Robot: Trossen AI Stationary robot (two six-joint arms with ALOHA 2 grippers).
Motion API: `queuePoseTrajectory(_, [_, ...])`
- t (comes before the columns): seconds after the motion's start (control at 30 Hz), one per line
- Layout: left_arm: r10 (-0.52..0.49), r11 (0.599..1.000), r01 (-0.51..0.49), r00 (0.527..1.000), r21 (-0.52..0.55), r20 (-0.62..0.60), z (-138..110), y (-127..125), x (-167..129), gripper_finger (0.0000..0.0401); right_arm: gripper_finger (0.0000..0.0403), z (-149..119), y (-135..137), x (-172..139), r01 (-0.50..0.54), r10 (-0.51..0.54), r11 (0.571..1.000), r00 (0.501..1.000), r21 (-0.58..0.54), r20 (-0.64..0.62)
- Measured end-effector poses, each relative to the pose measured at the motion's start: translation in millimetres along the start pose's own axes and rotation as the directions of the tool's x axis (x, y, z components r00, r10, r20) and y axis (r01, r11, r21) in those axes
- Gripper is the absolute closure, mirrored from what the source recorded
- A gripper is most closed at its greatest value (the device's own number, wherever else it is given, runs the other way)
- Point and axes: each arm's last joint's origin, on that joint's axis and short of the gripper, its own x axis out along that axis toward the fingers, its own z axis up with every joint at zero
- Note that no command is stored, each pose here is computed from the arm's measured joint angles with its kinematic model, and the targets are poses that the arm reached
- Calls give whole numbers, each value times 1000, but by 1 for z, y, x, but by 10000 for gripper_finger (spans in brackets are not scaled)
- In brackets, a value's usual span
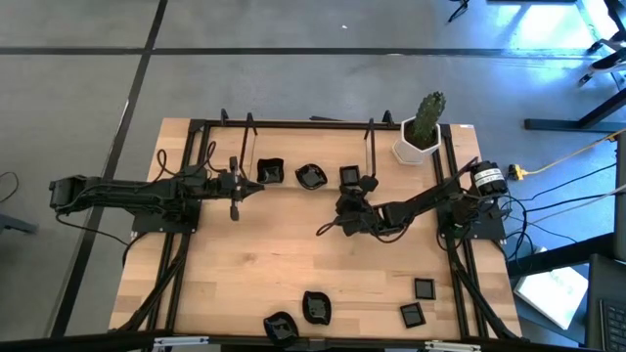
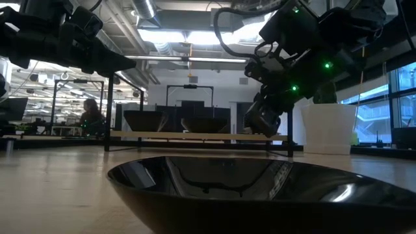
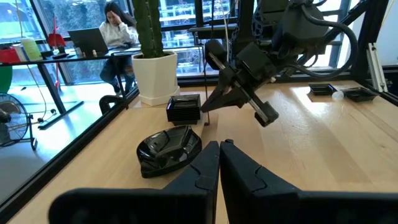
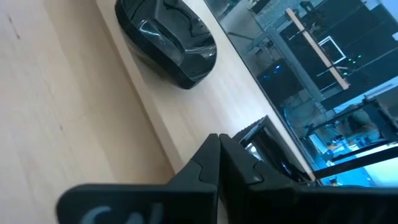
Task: Pick & Place Mini shaped plates
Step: Adjust the black square plate on the shelf
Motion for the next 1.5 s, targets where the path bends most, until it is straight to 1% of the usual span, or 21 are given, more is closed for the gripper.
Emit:
queuePoseTrajectory(0.17, [0, 1000, 0, 1000, 0, 0, 0, 0, 0, 395, 398, 1, 3, -5, -5, 5, 1000, 1000, -1, 16])
queuePoseTrajectory(0.33, [0, 1000, 0, 1000, 0, 0, 0, 0, 0, 391, 398, 2, 12, -20, -39, 40, 999, 998, -20, 51])
queuePoseTrajectory(0.47, [0, 1000, 0, 1000, 0, 0, 0, 0, 0, 392, 398, -1, 13, -25, 3, -1, 999, 999, -54, 47])
queuePoseTrajectory(0.97, [0, 1000, 0, 1000, -1, -4, 0, 0, 0, 393, 398, -8, 0, -1, 32, -32, 999, 999, -9, -44])
queuePoseTrajectory(1.17, [-1, 1000, 1, 1000, -2, -4, 0, 0, 0, 393, 398, -7, -1, 0, 32, -32, 999, 999, 2, -39])
queuePoseTrajectory(1.5, [0, 1000, 0, 1000, -1, -5, 0, 0, 0, 394, 398, -7, -3, 3, 40, -40, 999, 998, -14, -45])
